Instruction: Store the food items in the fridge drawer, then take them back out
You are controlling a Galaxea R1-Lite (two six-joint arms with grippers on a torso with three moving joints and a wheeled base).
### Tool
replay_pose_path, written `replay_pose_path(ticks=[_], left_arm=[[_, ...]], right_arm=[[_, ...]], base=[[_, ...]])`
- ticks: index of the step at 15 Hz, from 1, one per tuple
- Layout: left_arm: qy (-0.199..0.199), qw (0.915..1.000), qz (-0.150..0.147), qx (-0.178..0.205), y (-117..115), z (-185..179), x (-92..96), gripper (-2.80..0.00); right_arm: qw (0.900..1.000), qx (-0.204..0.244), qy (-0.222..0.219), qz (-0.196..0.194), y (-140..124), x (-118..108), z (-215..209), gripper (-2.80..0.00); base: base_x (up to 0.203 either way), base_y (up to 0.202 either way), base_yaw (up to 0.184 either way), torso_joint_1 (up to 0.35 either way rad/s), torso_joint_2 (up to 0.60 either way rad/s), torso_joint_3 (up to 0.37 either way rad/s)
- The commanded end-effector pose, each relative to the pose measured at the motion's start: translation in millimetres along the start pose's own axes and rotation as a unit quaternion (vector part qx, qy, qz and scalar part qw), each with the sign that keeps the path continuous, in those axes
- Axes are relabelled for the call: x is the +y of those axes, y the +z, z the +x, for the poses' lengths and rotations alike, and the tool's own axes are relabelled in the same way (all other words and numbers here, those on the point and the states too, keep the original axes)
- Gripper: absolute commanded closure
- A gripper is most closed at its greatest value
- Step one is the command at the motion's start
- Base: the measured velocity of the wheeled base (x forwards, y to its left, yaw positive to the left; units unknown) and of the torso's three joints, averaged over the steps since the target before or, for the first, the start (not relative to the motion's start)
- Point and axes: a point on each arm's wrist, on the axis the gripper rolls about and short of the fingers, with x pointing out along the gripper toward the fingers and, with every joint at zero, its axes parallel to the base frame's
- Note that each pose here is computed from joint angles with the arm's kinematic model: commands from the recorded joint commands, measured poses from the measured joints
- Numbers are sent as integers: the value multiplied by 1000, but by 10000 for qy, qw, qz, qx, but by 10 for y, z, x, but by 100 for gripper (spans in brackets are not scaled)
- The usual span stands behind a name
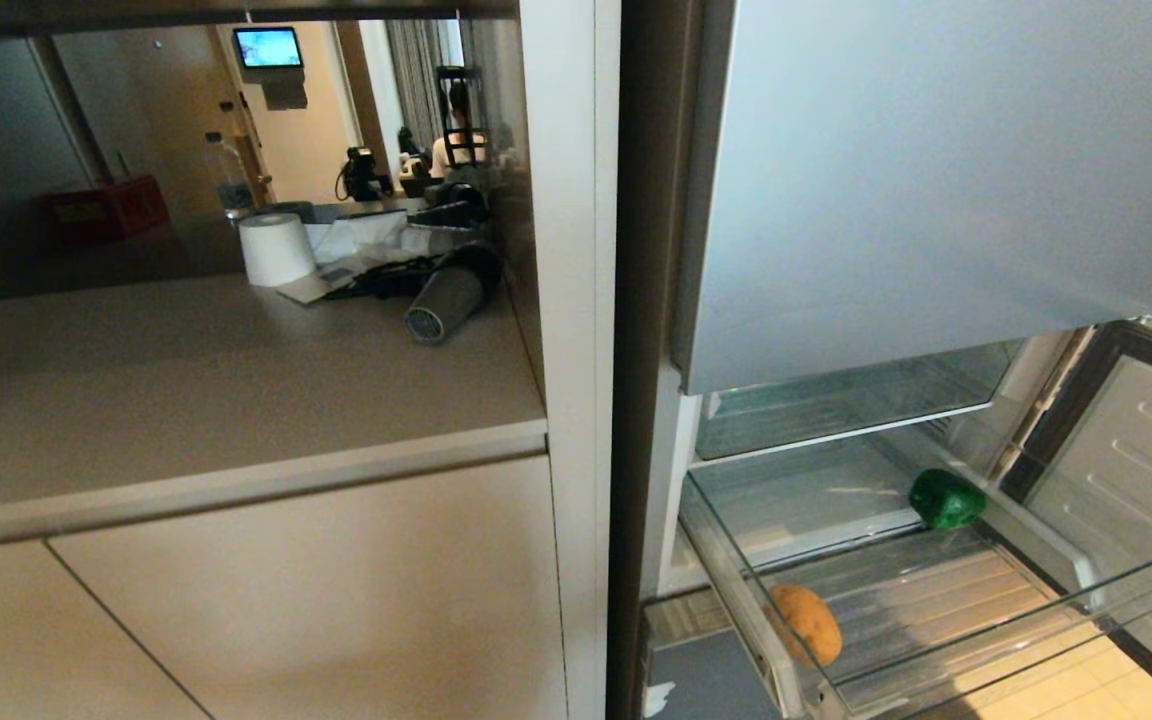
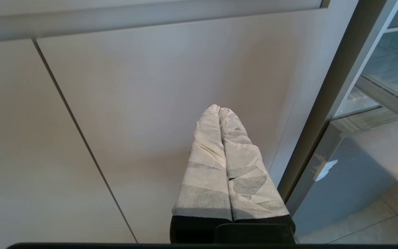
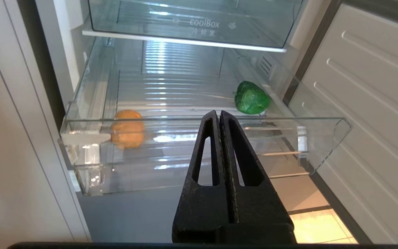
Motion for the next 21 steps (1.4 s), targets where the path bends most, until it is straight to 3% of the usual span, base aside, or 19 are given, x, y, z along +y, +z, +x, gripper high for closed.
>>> replay_pose_path(ticks=[1, 16, 21], left_arm=[[2, 10000, -2, 8, 0, 1, 0, 0], [2, 10000, -2, 8, 0, 1, 0, 0], [2, 10000, -2, 8, 0, 1, 0, 0]], right_arm=[[9999, 150, 22, 11, -86, 12, 18, 0], [9998, 152, 11, 92, -86, 12, 18, 0], [9993, 148, -22, 355, -85, 11, 18, 0]], base=[[0, 0, 0, 111, -228, -122], [0, 0, 0, 84, -167, -85], [0, 0, 0, 26, -44, -25]])
